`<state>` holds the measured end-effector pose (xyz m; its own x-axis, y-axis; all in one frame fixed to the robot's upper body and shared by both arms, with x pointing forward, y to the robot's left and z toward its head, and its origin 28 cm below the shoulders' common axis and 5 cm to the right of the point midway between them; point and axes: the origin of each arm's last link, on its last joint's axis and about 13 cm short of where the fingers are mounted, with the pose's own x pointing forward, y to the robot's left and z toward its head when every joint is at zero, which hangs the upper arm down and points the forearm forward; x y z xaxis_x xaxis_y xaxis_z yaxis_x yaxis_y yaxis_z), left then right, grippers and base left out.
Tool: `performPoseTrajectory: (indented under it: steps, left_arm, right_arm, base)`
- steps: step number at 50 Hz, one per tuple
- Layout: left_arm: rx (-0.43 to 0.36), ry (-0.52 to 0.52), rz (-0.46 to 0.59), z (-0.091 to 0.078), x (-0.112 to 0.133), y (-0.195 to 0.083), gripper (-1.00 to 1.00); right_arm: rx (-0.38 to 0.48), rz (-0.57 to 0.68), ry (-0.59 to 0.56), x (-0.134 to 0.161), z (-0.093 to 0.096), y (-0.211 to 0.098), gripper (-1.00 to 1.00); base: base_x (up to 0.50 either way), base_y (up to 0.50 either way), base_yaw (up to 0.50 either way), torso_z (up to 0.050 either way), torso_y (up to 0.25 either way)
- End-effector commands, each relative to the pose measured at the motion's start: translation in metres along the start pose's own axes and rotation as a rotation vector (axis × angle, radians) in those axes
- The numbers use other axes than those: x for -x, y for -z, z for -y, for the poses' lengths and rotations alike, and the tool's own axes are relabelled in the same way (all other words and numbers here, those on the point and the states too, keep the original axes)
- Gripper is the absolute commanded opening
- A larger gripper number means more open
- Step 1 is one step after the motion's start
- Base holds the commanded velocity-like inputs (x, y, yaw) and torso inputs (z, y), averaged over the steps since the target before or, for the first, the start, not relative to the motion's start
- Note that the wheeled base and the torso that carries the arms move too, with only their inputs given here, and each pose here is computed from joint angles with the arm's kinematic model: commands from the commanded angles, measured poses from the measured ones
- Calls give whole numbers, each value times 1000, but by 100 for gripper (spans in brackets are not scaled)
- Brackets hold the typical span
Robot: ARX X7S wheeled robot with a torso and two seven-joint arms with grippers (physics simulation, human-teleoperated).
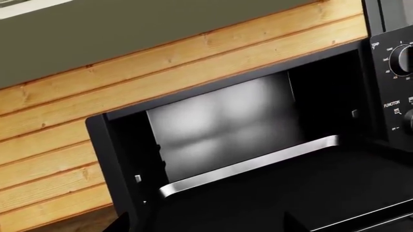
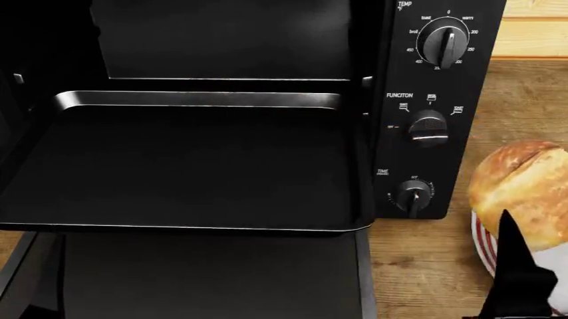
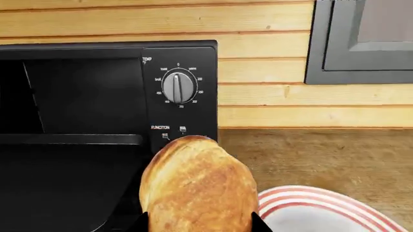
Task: Pick the bread from the tray and place it on the plate on the counter.
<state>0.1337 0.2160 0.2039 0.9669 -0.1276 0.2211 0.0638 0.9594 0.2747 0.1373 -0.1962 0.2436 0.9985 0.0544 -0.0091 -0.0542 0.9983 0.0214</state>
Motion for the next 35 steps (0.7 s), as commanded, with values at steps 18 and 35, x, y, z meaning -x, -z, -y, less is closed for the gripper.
performPoseTrajectory:
  steps: [18,35]
  left_arm:
    - [-7,5,17,1,-1,-7,100]
    - [-14,4,15,2,-2,-9,100]
  right_arm:
    - [13,-135,304,-29,62,15,-100]
    - [20,-184,318,-56,69,24,-100]
  base:
    - [0,0,0,0,0]
    - [0,0,0,0,0]
